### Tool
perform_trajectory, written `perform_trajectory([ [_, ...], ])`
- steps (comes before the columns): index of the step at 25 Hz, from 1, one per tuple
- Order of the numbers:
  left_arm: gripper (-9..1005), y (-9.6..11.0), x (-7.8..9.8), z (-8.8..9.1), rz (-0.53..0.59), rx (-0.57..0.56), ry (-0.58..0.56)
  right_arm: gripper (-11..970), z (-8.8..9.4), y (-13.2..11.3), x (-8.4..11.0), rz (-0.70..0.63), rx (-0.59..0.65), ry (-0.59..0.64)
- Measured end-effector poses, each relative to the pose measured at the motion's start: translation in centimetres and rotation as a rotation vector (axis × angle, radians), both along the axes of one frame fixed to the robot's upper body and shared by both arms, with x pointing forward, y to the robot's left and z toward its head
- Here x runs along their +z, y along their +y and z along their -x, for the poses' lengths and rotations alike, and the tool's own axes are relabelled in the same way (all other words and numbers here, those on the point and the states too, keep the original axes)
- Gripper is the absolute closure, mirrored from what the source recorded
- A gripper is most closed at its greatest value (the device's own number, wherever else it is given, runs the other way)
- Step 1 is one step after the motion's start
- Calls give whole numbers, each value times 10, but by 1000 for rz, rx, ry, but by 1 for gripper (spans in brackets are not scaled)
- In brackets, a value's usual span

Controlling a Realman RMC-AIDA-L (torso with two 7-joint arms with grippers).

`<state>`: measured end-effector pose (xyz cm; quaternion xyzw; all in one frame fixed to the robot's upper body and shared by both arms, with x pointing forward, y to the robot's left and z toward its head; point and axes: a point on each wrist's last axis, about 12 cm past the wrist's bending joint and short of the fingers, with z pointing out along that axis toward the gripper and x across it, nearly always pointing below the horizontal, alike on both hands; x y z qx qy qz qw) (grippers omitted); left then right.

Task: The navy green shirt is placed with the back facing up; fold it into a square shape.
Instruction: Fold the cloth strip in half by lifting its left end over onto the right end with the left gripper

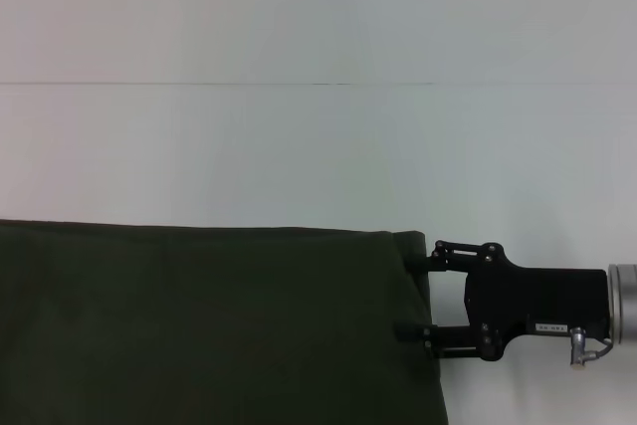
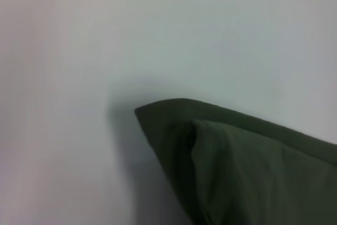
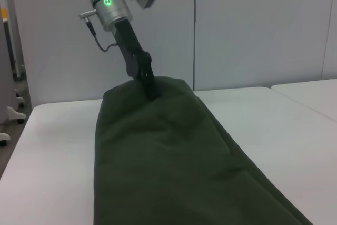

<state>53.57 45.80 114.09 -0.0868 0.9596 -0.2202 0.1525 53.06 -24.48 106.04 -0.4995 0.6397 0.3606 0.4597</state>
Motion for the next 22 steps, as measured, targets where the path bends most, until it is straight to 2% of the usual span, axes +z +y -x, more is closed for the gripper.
perform_trajectory([
  [7,903,-17,21,-4,137,-4,51,157,1,2,-5,7,-9,4],
  [8,903,-24,37,-6,232,-1,47,158,2,3,-6,8,-6,-3],
  [9,903,-25,40,-7,250,0,45,158,2,3,-6,8,-6,-3],
  [10,903,-30,51,-9,329,5,35,158,2,3,-7,9,-5,-7],
  [14,902,-52,68,-15,549,-16,19,158,4,4,-10,13,-6,-15],
  [18,904,-86,51,-20,734,-57,20,158,6,3,-13,12,-16,-6],
  [20,906,-114,30,-21,831,-68,29,158,7,3,-14,8,-19,-1],
  [22,907,-123,20,-22,852,-64,25,158,7,4,-14,6,-20,1],
])
